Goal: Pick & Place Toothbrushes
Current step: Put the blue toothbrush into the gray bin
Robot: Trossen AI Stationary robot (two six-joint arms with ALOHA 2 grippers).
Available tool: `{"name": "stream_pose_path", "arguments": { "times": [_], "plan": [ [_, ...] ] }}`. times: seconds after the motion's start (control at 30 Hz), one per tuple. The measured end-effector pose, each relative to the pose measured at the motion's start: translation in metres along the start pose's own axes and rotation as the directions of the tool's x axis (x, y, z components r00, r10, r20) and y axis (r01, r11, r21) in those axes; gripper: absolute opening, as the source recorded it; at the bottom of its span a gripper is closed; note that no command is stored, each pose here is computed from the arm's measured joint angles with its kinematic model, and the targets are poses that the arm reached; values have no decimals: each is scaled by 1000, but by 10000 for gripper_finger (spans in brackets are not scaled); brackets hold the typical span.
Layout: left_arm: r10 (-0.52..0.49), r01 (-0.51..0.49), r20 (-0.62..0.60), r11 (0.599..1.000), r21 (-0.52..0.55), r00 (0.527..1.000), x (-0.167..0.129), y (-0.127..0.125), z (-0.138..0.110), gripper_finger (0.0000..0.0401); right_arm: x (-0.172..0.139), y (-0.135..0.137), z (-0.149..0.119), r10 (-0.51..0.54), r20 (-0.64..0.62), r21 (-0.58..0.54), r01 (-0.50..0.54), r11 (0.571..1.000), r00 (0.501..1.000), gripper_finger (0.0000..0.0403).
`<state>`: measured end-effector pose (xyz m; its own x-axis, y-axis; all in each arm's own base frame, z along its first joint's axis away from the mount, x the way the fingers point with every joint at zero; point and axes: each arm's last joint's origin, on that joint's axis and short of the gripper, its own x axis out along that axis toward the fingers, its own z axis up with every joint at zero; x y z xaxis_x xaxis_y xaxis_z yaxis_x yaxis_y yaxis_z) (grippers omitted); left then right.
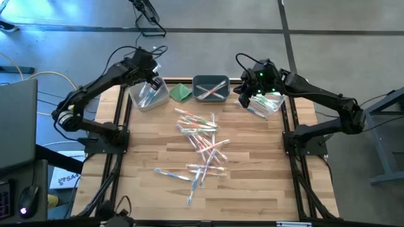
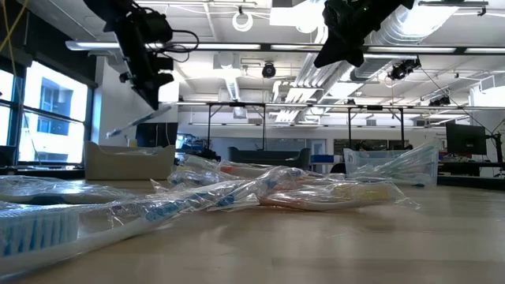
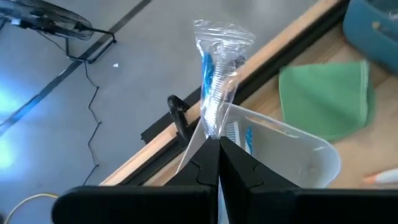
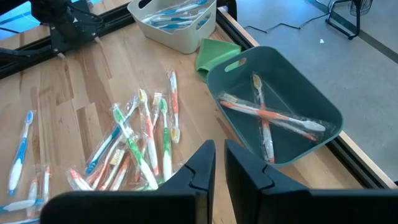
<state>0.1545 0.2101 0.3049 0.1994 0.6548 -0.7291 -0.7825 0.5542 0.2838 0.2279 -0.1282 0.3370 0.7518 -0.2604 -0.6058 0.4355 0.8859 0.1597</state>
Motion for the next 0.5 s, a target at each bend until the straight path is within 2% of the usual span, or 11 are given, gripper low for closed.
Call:
{"name": "stream_pose_path", "arguments": {
  "times": [0.1, 0.3, 0.5],
  "plan": [
    [-10, 11, -24, 1000, 27, 1000, 10, -3, -3, 0, 0, 0, 0, 0, 0, 0, 0, 1000, 1000, 27],
    [-24, 30, -84, 997, 77, 996, 31, -12, -26, 0, 0, 0, 0, 0, 0, 0, 0, 1000, 1000, 27],
    [-20, 23, -40, 996, 84, 999, 48, -19, -41, 0, 0, 0, 0, 0, 0, 0, 0, 1000, 1000, 27]
  ]
}}
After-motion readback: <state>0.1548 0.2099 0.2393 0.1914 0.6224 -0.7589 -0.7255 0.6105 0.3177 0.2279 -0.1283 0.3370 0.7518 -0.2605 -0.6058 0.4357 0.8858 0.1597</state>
